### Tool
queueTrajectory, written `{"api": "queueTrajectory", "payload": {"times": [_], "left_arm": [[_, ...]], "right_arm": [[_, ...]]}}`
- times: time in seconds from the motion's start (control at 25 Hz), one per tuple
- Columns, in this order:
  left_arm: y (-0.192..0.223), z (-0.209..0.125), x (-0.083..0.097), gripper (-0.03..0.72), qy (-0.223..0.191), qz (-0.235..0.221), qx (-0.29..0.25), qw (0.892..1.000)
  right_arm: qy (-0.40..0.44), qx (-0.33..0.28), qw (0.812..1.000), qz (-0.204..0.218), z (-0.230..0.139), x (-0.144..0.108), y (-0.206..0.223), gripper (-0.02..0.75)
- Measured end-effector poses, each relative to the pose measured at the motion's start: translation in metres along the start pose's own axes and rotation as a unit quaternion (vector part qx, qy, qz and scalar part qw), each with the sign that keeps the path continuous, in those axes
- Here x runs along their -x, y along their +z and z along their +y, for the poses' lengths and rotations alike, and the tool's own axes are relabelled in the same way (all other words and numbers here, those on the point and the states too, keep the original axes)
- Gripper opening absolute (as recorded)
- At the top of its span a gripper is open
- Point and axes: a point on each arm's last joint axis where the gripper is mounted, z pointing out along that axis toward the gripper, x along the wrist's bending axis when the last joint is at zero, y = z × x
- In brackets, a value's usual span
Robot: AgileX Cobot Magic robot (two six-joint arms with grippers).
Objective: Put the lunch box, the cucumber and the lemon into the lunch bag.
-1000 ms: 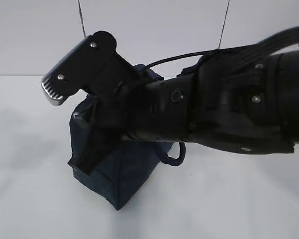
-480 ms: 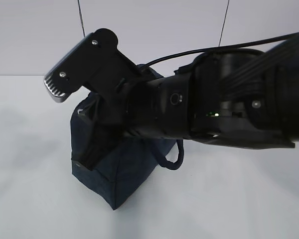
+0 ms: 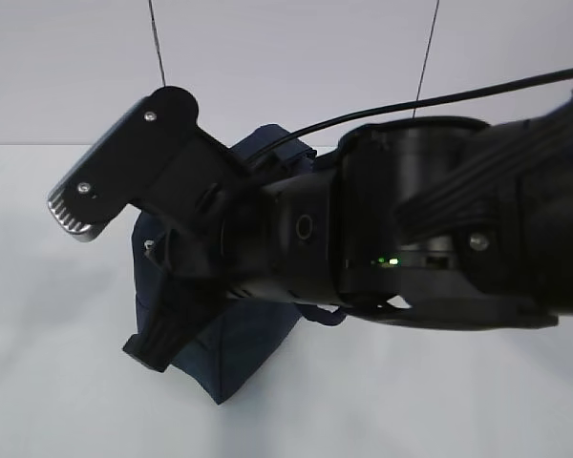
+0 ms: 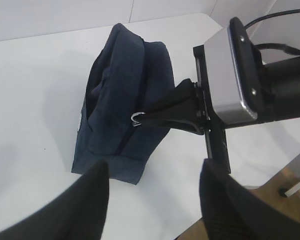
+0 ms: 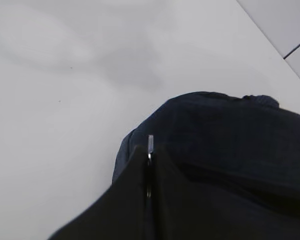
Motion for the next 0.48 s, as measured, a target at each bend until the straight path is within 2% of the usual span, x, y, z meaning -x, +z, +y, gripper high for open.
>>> {"api": "queueTrajectory", "payload": {"times": [0.48], "left_arm": [[0.0,0.0,0.0,0.404,0.0,0.0,0.0,1.0]], "right_arm": [[0.014,-0.03,0.999,-0.032,0.014,0.011,-0.007,0.02]]}}
